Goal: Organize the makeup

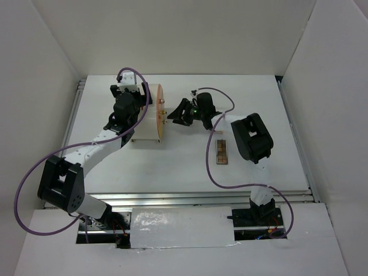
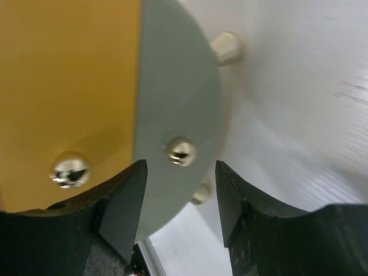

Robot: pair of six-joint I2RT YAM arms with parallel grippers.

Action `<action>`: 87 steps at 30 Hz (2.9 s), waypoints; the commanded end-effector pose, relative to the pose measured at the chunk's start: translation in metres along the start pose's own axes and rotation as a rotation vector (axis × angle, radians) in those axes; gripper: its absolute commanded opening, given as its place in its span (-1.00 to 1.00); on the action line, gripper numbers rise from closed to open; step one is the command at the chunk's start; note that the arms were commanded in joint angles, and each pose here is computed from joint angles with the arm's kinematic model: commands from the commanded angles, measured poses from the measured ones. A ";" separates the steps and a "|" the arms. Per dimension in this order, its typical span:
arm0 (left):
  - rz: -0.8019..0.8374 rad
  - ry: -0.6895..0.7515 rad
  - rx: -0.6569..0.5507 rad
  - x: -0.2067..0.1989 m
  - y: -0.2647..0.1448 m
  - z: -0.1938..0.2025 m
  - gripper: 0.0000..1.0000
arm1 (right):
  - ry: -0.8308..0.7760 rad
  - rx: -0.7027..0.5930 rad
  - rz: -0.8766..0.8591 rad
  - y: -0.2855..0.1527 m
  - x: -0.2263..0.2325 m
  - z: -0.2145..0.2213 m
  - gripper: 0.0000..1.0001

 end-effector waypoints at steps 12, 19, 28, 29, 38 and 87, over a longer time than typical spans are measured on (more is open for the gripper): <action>-0.053 -0.013 0.078 0.009 -0.003 0.021 0.97 | 0.015 -0.018 -0.149 0.014 0.004 0.001 0.15; -0.056 -0.017 0.084 0.009 -0.002 0.024 0.97 | 0.044 -0.002 -0.167 0.020 0.000 0.006 0.12; -0.057 -0.019 0.083 0.010 -0.002 0.024 0.97 | 0.070 0.011 -0.191 0.028 0.000 0.016 0.01; -0.055 -0.020 0.085 0.009 -0.002 0.024 0.97 | 0.075 0.011 -0.196 0.028 0.000 0.015 -0.01; -0.070 -0.023 0.077 0.011 -0.003 0.024 0.97 | 0.080 -0.001 -0.230 0.031 0.002 0.014 -0.44; -0.118 -0.038 0.071 0.016 0.000 0.031 0.99 | 0.063 -0.059 -0.095 -0.064 -0.047 -0.016 -0.40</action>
Point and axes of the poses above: each gripper's point midway between its finger pads, its own y axis out along the fingers, its own x axis along the line the jaws close on, z = x × y, the point moved 8 cm from there along -y, back along the fingers, and after that the axes turned 13 degrees about -y, right-handed, at the moved point
